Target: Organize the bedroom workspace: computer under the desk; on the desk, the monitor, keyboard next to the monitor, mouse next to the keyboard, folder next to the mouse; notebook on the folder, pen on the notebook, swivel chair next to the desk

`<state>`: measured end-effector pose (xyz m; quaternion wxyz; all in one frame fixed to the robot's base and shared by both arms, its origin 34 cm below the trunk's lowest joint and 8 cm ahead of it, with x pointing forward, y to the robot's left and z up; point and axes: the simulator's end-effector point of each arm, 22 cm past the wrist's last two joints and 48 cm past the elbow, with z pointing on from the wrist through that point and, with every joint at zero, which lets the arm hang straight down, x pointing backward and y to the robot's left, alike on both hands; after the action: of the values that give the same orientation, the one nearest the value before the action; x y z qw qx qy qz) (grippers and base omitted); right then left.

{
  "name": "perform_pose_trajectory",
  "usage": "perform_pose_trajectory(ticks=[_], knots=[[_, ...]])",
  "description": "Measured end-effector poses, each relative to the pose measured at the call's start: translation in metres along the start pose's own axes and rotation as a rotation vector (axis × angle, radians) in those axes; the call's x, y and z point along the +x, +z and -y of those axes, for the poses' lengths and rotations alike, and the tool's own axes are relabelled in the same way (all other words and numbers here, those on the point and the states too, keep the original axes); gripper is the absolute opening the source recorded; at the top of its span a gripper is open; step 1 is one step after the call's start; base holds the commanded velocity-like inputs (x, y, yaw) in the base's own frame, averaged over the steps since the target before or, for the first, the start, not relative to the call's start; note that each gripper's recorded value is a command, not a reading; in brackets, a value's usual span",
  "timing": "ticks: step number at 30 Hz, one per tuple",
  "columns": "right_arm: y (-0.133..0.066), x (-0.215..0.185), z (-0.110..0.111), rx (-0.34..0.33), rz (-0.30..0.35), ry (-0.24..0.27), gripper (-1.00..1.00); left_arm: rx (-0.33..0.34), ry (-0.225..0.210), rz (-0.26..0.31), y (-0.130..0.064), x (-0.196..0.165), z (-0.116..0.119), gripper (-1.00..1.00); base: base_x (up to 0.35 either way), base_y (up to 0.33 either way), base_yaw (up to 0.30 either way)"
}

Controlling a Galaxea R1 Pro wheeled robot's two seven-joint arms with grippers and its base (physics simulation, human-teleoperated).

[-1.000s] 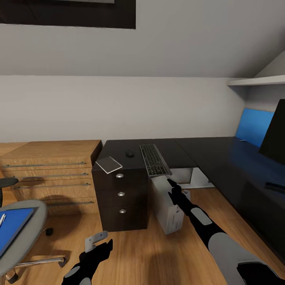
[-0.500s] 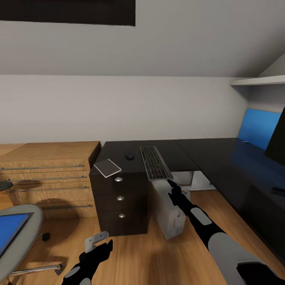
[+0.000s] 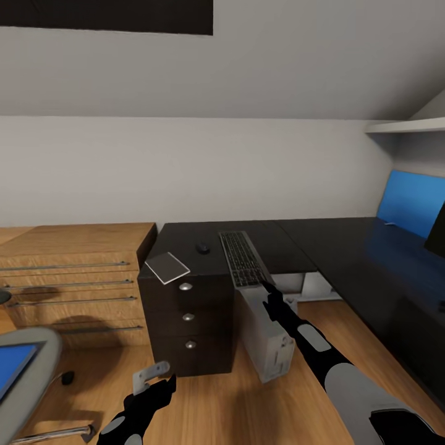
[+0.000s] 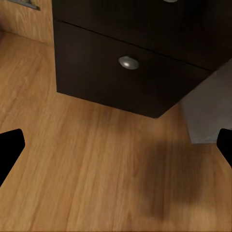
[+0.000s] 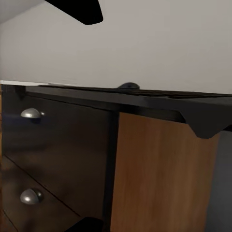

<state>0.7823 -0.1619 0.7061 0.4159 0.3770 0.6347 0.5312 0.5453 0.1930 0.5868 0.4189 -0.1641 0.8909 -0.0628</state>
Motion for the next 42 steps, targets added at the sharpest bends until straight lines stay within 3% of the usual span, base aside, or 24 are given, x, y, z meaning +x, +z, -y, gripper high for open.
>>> perform_pose_trajectory(ticks=[20, 21, 35, 39, 42], knots=[[0.0, -0.001, 0.001, 0.001, 0.0, 0.0, 1.0, -0.002, -0.001, -0.004, 0.0, 0.001, -0.001, 1.0, 0.113, 0.03, 0.0], [0.0, -0.001, 0.001, 0.001, 0.0, 0.0, -1.0, -0.003, -0.001, -0.004, 0.0, 0.001, -0.001, 1.0, 0.002, 0.0, 0.0], [0.001, -0.003, -0.009, -0.002, 0.0, 0.002, -1.0, -0.003, -0.002, -0.003, -0.004, -0.006, 0.002, 1.0, 0.0, 0.0, 0.0], [0.001, -0.006, -0.019, -0.007, 0.001, -0.001, -1.0, -0.004, -0.002, -0.003, -0.008, -0.013, 0.004, 1.0, 0.0, 0.0, 0.0], [0.005, -0.01, -0.043, -0.044, 0.002, -0.021, -1.0, -0.004, -0.001, -0.002, -0.011, -0.018, 0.006, 1.0, 0.0, 0.0, 0.0]])
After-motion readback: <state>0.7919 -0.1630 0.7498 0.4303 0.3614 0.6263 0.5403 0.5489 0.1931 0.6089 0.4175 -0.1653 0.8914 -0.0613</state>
